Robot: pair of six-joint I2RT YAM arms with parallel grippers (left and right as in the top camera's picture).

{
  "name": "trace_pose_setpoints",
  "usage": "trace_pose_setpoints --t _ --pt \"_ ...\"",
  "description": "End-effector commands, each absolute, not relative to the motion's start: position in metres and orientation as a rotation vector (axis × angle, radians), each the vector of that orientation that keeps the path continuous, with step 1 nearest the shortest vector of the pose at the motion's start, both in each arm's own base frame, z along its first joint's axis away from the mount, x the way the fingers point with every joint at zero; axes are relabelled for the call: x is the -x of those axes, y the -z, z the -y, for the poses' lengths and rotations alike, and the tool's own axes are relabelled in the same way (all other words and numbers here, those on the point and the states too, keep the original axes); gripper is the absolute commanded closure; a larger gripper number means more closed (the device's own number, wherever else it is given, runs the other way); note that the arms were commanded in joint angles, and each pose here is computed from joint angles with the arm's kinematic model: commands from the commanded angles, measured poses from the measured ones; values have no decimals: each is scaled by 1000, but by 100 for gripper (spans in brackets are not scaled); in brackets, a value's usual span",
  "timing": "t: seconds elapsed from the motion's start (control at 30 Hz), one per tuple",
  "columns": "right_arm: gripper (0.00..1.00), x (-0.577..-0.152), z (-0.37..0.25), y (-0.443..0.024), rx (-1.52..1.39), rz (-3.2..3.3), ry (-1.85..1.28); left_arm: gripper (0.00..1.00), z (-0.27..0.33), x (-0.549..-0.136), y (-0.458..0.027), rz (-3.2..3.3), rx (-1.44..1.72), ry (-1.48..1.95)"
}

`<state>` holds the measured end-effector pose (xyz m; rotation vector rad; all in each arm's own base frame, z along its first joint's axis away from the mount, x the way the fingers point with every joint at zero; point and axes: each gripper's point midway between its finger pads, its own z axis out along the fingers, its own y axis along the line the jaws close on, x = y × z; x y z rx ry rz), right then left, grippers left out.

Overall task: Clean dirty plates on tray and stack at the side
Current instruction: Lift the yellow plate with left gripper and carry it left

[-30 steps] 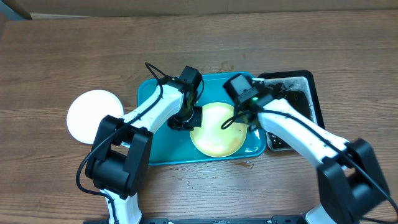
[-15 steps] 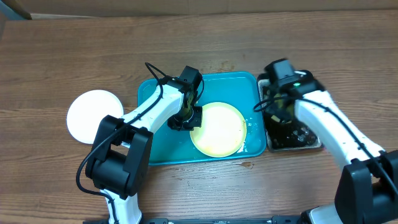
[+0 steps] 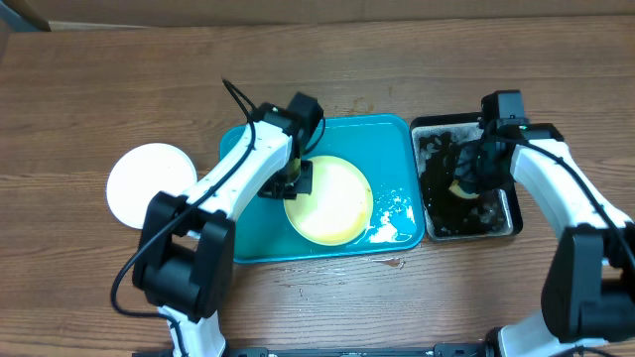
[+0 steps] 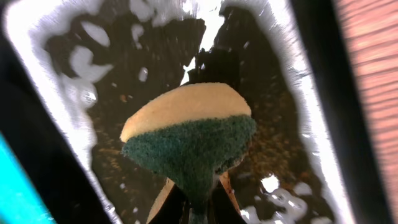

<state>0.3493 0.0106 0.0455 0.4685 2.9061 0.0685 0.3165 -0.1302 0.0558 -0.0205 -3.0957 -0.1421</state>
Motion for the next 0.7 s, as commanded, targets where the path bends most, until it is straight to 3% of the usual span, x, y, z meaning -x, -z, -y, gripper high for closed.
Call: trace_pose_setpoints --t 0.0,0.3,0.67 --pt "96 -341 -17 -19 -445 -2979 -110 96 114 -335 -106 3213 -25 278" --pt "95 -337 -19 16 -459 -3055 -117 96 86 -329 -135 3172 4 520" --pt "96 -335 -43 18 -354 -3085 -325 96 64 -325 -146 3124 64 728"
